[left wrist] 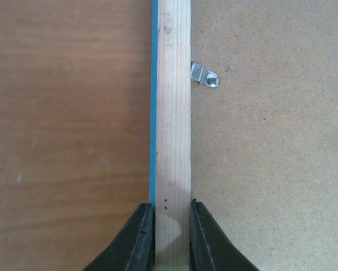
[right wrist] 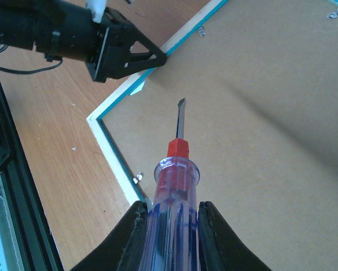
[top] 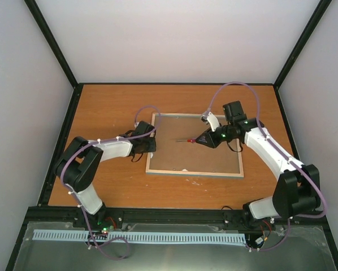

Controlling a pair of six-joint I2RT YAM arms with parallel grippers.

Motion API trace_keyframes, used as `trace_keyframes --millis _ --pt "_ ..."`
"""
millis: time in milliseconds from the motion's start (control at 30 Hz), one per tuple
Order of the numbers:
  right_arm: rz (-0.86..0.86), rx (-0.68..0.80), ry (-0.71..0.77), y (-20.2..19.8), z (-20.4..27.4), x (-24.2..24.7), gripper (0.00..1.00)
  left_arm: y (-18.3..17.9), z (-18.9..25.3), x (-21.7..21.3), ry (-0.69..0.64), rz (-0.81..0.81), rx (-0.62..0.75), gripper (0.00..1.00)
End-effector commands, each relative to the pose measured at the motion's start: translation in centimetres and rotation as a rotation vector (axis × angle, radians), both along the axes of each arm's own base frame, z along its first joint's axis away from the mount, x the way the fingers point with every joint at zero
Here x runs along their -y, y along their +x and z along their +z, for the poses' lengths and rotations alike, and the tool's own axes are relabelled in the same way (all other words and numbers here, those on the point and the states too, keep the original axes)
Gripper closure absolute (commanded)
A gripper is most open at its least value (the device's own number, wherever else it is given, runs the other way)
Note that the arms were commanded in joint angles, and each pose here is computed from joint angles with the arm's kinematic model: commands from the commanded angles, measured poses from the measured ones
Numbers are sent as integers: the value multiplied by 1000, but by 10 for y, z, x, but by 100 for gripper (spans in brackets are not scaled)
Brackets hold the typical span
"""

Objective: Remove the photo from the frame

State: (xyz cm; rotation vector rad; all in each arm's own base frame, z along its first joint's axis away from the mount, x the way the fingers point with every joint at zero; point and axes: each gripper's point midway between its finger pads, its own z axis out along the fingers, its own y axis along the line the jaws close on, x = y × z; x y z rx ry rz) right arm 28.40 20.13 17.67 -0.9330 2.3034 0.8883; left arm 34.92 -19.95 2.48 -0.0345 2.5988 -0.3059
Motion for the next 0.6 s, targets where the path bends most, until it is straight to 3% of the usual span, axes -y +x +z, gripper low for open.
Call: trace_keyframes --millis 0,333,567 --pt "55 31 31 9 9 -19 97 -45 -16 -3 4 -17 -93 95" --pt "163 0 9 15 -3 -74 97 -86 -14 0 -51 -7 -144 97" --pt "184 -27 -54 16 -19 -102 97 -91 0 -6 -89 33 -105 98"
